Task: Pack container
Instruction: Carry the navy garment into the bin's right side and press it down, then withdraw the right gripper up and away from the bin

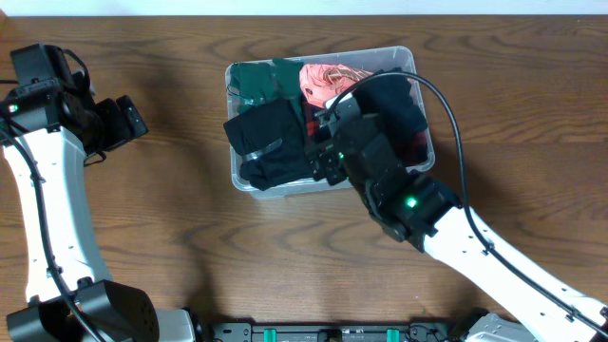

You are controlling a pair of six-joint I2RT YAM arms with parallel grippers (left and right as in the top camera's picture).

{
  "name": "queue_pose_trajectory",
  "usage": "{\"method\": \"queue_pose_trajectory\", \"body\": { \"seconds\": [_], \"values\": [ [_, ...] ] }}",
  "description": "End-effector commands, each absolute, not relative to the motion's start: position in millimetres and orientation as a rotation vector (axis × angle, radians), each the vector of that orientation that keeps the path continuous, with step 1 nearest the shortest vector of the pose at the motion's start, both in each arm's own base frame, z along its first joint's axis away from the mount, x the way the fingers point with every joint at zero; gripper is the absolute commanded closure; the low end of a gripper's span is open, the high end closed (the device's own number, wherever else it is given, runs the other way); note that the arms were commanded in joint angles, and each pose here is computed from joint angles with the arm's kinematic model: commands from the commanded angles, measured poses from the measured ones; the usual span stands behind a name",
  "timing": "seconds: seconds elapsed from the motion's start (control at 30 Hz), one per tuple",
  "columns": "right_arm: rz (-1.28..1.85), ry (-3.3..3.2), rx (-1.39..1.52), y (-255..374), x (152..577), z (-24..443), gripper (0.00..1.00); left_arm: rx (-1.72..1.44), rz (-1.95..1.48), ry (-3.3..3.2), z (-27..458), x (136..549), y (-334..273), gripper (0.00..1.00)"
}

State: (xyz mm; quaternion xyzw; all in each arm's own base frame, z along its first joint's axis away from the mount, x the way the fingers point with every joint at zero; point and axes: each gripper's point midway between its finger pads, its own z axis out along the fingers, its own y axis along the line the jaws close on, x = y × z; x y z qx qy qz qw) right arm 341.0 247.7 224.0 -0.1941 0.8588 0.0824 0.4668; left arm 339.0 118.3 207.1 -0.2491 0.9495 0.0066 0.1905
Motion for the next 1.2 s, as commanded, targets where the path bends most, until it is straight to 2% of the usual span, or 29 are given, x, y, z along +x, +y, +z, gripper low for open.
{"method": "queue_pose_trajectory", "body": {
  "seconds": [0.0, 0.13, 0.27, 0.43, 0.6, 0.8, 1.0, 1.17],
  "values": [
    [0.041, 2.085, -0.455, 218, 370, 224, 0.12, -0.711, 0.019, 2.68, 203, 338, 119, 0.02],
    [-0.048, 2.156, -0.382, 185, 398, 196, 0.14, -0.711, 0.019, 2.68, 203, 338, 119, 0.02],
    [-0.048, 2.289, -0.363, 163, 413, 148, 0.14, -0.711, 0.019, 2.68, 203, 338, 119, 0.02],
    [0.005, 2.491, -0.386, 157, 405, 82, 0.1, -0.711, 0.019, 2.68, 203, 338, 119, 0.02],
    [-0.003, 2.557, -0.378, 156, 400, 60, 0.04, -0.711, 0.019, 2.68, 203, 338, 119, 0.02],
    [0.035, 2.45, -0.352, 160, 408, 108, 0.01, -0.711, 0.019, 2.68, 203, 338, 119, 0.02],
    [0.092, 2.233, -0.27, 151, 413, 205, 0.01, -0.711, 0.019, 2.68, 203, 338, 119, 0.02],
    [0.046, 2.112, -0.146, 111, 410, 259, 0.01, -0.711, 0.018, 2.68, 203, 338, 119, 0.02]
  ]
}}
